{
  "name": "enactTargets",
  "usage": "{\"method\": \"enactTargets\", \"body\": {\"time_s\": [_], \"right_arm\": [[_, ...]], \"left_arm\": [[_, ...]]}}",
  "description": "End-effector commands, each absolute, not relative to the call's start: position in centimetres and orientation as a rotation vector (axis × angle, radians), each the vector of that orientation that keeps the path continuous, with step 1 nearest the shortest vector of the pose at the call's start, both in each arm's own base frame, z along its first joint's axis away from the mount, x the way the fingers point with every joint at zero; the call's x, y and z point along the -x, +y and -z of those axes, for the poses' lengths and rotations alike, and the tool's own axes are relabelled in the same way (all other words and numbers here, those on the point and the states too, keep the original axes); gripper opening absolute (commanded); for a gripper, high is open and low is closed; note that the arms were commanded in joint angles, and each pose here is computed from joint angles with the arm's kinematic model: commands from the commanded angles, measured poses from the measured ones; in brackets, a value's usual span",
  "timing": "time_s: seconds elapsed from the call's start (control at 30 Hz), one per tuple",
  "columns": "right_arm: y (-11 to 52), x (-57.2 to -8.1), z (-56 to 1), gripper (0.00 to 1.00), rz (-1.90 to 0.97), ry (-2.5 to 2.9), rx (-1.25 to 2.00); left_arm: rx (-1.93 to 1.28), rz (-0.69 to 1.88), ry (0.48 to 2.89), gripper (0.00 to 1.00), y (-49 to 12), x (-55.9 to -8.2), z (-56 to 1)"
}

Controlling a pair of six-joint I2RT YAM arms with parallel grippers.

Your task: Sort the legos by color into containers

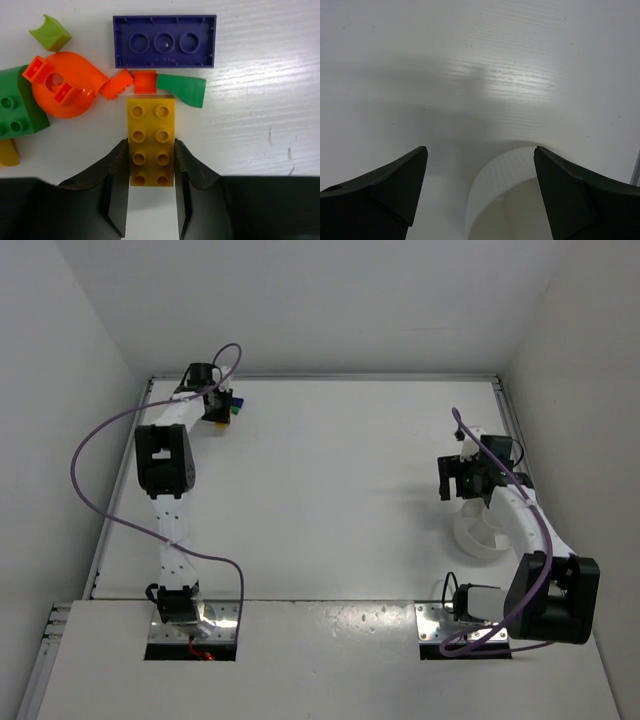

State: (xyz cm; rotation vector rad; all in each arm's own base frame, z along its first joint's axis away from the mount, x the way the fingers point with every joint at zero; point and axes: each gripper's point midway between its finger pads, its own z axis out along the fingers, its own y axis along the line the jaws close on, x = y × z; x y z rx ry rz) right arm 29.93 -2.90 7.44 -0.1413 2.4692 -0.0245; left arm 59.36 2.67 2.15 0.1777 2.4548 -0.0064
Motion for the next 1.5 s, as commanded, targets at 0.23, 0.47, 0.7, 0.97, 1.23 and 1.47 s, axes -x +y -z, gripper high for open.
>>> {"method": "enactTargets", "body": {"time_s": [0.23,0.47,0.7,0.97,1.23,1.47], "right_arm": [[2.9,-30.5,-17.2,0.63,-0.323,2.305,0.334],[8.9,-26.7,-22.6,0.61,-0.81,2.269,0.489],[12.7,-24.9,-22.9,0.57,-1.297,2.23,0.41],[14.3,-26.3,-25.2,0.57,-1.592,2.175,0.307],[16.7,-28.1,-25.2,0.56,-1.542,2.229,0.314],[18.4,-27.5,-24.2,0.56,-1.553,2.263,0.331]], "left_arm": [[-0.352,0.234,2.48,0.06,-0.8,-50.2,-4.0],[-0.644,0.411,2.257,0.04,-9.2,-40.9,-11.5],[-0.808,0.541,2.059,0.03,-17.7,-33.4,-17.9],[-0.954,0.725,1.91,0.03,-25.6,-28.3,-23.6],[-1.094,0.859,1.882,0.03,-31.0,-26.0,-24.3],[-1.125,0.881,1.869,0.02,-34.3,-26.4,-25.0]]}}
